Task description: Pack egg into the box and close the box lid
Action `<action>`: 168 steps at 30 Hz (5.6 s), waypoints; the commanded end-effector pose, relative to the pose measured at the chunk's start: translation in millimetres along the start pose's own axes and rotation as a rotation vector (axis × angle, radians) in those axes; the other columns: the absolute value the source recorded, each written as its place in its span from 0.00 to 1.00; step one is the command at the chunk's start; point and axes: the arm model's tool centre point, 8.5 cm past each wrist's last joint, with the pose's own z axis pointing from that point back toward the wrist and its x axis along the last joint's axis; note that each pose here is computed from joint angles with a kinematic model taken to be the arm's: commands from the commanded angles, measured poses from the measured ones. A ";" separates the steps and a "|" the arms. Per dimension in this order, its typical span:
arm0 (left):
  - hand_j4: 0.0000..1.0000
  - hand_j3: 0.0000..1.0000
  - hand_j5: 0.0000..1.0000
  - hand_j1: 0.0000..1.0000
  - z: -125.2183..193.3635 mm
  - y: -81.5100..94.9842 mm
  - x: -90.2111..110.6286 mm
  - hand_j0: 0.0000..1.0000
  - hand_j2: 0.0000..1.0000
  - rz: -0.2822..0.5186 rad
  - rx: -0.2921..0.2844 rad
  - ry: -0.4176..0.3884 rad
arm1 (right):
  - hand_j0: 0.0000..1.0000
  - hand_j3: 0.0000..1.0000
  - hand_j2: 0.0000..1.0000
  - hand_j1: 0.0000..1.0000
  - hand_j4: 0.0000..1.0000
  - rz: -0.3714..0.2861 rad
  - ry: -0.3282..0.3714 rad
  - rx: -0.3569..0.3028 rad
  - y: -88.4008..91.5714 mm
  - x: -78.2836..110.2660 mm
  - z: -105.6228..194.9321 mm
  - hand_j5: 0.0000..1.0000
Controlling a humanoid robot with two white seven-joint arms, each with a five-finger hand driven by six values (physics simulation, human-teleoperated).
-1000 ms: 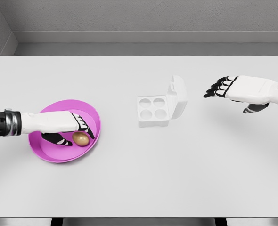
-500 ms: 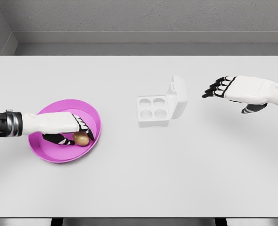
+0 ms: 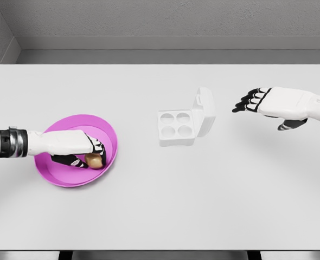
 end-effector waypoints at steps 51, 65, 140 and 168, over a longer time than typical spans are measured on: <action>0.29 0.29 0.29 0.29 -109.4 107.5 11.3 0.29 0.29 -0.018 0.208 -0.134 | 1.00 1.00 1.00 1.00 1.00 0.001 -0.013 -0.005 -2.2 3.2 -3.5 1.00; 0.29 0.29 0.29 0.29 -151.7 123.8 14.2 0.29 0.29 -0.017 0.189 -0.131 | 1.00 1.00 1.00 1.00 1.00 -0.001 0.003 -0.006 -3.1 -1.5 1.9 1.00; 1.00 1.00 1.00 1.00 73.1 104.7 -92.2 1.00 1.00 0.132 0.316 0.240 | 1.00 1.00 1.00 1.00 1.00 0.083 -0.106 -0.039 -23.1 37.5 -12.5 1.00; 1.00 1.00 1.00 1.00 72.1 98.7 -93.8 1.00 1.00 0.142 0.309 0.244 | 1.00 1.00 1.00 1.00 1.00 0.067 -0.030 0.022 -3.3 13.5 -35.3 1.00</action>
